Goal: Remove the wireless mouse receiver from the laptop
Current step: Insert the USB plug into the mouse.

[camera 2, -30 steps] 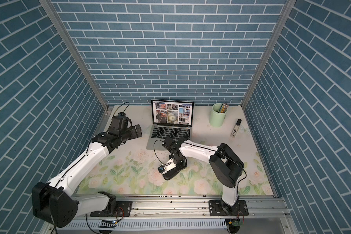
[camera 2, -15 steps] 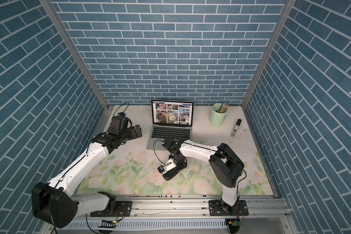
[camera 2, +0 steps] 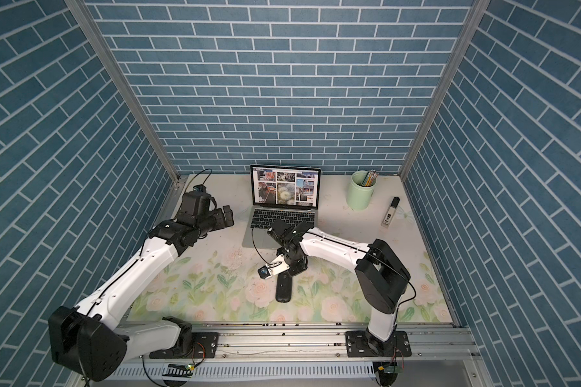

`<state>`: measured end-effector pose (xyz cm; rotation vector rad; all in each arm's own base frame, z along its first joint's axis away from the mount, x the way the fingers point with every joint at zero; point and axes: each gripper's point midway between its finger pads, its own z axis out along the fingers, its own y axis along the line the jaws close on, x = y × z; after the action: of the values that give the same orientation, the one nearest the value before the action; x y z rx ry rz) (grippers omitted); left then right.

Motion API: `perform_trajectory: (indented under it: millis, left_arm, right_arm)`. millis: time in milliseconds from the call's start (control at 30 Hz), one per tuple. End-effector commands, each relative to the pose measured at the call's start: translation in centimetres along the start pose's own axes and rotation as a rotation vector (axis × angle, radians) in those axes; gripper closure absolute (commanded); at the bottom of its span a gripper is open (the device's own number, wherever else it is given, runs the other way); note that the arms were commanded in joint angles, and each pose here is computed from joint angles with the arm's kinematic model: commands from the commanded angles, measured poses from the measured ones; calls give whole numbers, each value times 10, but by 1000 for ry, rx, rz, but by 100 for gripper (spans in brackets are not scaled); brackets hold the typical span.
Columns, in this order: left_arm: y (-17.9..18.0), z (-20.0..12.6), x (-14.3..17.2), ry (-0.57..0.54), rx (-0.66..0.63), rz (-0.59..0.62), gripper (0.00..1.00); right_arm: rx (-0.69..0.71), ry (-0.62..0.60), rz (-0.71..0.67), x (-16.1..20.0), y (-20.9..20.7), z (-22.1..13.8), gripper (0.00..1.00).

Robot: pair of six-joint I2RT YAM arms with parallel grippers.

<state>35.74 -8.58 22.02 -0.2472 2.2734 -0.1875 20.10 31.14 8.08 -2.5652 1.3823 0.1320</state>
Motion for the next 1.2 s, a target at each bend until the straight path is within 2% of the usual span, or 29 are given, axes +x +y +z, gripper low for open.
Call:
perform_trajectory:
  millis: [0,133,267,333,467,600,633,767,900,933,1033,1167]
  left_arm:
    - [-14,-13,-17,-49,78,5,0]
    - [-30,-24,1,23,197,-14,0]
    - [-32,-51,32,102,229,-33,0]
    - [-33,-62,48,134,254,-70,0]
    - [-43,-69,86,236,309,-161,0]
    - [-59,-64,123,324,304,-146,0]
    - [-63,-62,132,359,283,-132,0]
    - [-91,-54,167,495,185,11,0]
    - [-134,-55,199,575,95,150,0]
    - [-142,-54,206,593,83,158,0]
    - [-164,-50,229,630,79,139,0]
    - [-174,-44,254,669,45,91,0]
  right_arm:
    - [68,-3,66,6,-8,-23,100]
    - [164,-16,195,21,-20,-43,100]
    - [342,-4,391,49,-37,-67,99]
    - [461,5,500,67,-46,-79,91]
    - [768,35,732,105,-66,-123,86]
    - [1060,35,1012,133,-81,-185,64]
    - [1096,29,1068,137,-84,-196,63]
    - [1089,-25,1135,130,-89,-214,63]
    - [1188,-89,1197,134,-86,-240,59]
    - [1227,-83,1221,138,-84,-248,57]
    - [1334,-42,1286,153,-73,-273,39]
    - [1403,-45,1335,162,-60,-296,32]
